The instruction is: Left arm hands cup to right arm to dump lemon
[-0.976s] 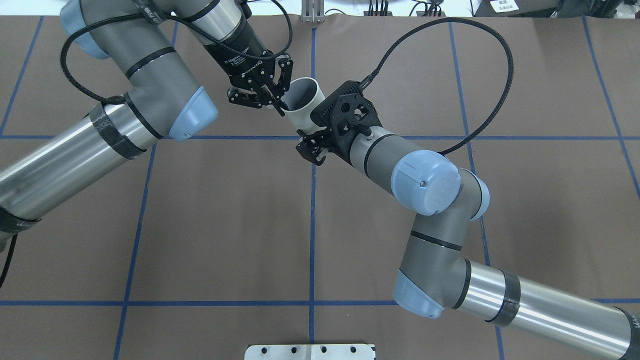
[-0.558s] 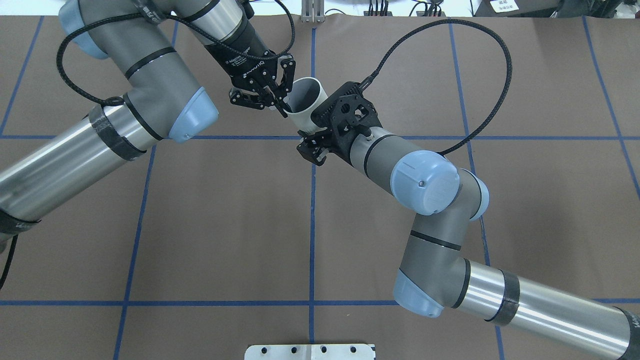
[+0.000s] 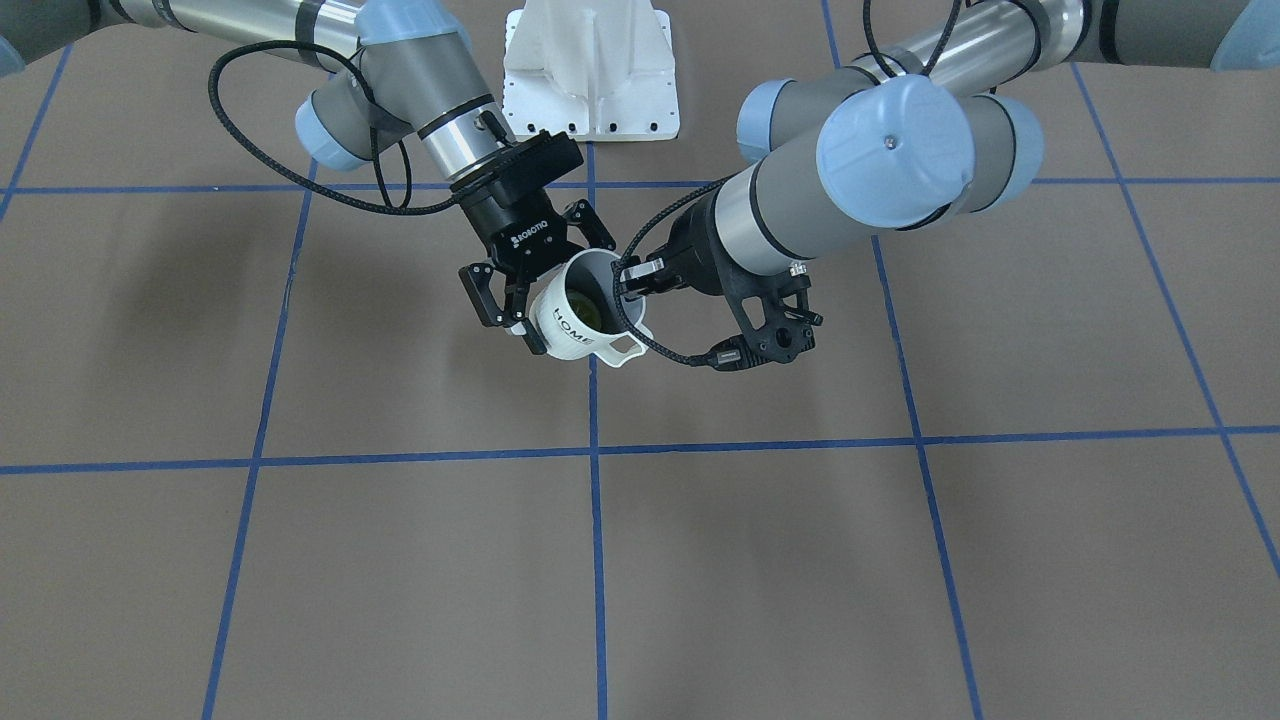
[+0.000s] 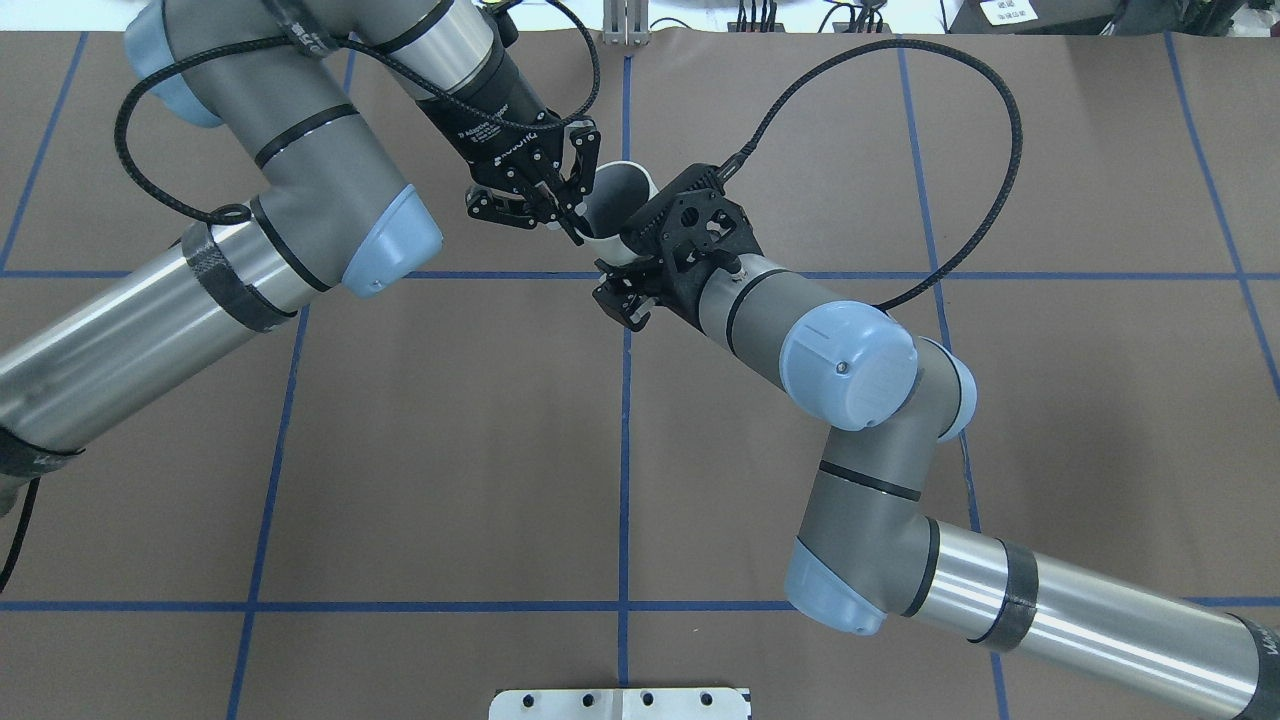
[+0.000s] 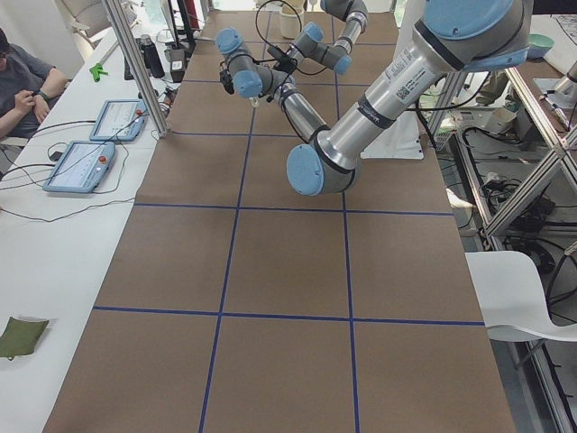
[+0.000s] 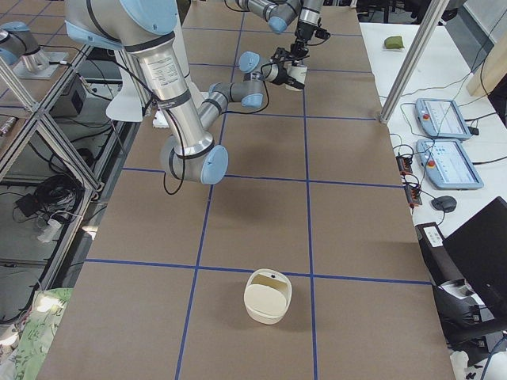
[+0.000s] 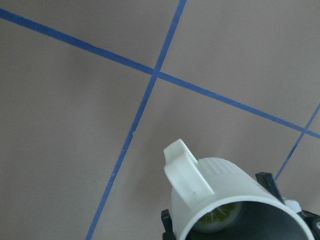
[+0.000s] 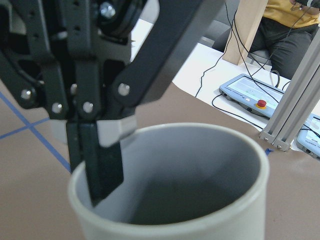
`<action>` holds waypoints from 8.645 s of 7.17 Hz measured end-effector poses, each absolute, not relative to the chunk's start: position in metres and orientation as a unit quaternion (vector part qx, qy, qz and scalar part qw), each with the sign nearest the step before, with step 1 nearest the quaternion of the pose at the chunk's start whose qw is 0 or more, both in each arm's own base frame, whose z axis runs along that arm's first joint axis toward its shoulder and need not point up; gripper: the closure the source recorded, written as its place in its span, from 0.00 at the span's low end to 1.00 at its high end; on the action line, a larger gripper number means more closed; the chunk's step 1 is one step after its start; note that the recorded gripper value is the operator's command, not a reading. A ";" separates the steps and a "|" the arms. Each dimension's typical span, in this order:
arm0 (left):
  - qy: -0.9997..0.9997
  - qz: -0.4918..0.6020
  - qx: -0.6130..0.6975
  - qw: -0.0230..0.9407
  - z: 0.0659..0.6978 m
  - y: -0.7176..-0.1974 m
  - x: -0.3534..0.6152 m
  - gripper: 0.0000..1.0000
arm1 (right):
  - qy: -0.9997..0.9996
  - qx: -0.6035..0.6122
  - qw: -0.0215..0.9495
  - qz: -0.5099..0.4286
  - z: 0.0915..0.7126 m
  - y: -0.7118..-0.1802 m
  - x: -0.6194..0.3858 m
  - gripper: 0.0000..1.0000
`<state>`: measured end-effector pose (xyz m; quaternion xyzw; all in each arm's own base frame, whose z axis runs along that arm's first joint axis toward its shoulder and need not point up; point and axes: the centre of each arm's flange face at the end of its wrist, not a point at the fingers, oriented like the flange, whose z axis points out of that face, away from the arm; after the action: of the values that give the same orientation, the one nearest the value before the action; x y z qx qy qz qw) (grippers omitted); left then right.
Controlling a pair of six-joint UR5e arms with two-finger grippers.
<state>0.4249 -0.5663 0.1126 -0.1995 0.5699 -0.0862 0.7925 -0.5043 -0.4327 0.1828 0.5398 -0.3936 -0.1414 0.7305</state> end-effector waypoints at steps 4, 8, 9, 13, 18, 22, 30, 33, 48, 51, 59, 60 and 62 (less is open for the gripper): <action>0.581 -0.071 -0.193 0.788 0.105 -0.558 0.419 0.00 | -0.406 0.531 0.733 -0.127 0.180 -0.432 -0.503 1.00; 0.583 -0.097 -0.167 0.789 0.111 -0.581 0.389 0.00 | -0.420 0.496 0.758 -0.055 0.214 -0.457 -0.475 0.94; 0.579 -0.113 -0.152 0.793 0.118 -0.589 0.383 0.00 | -0.425 0.474 0.771 -0.008 0.241 -0.473 -0.451 0.84; 0.560 -0.158 -0.104 0.806 0.137 -0.607 0.380 0.00 | -0.428 0.438 0.787 0.071 0.390 -0.500 -0.285 0.84; 0.541 -0.154 -0.051 0.825 0.164 -0.618 0.381 0.00 | -0.491 0.375 0.774 0.137 0.532 -0.411 -0.052 0.84; 0.532 -0.140 -0.035 0.834 0.192 -0.617 0.381 0.00 | -0.572 0.350 0.715 0.196 0.637 -0.340 0.005 0.84; 0.533 -0.138 -0.030 0.835 0.196 -0.616 0.380 0.00 | -0.696 0.176 0.564 0.408 0.722 -0.267 0.046 0.84; 0.530 -0.137 -0.023 0.836 0.197 -0.618 0.380 0.00 | -0.727 0.092 0.473 0.490 0.718 -0.274 0.058 0.82; 0.529 -0.137 -0.011 0.837 0.194 -0.617 0.381 0.00 | -0.748 -0.238 0.081 0.615 0.716 -0.292 0.095 0.70; 0.528 -0.137 -0.013 0.838 0.195 -0.616 0.383 0.00 | -0.764 -0.219 0.103 0.598 0.712 -0.291 0.095 0.70; 0.528 -0.136 -0.014 0.838 0.196 -0.615 0.384 0.00 | -0.791 0.135 0.427 0.417 0.700 -0.289 0.080 0.70; 0.528 -0.136 -0.014 0.838 0.196 -0.615 0.384 0.00 | -0.776 0.186 0.477 0.369 0.699 -0.288 0.076 0.70; 0.528 -0.136 -0.014 0.838 0.197 -0.615 0.383 0.00 | -0.734 0.265 0.552 0.295 0.686 -0.298 0.071 0.69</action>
<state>0.3835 -0.6151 0.1971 -0.0136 0.5283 -0.1357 0.8380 0.0711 -0.2982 0.6863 0.2648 -0.7340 0.2947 0.5516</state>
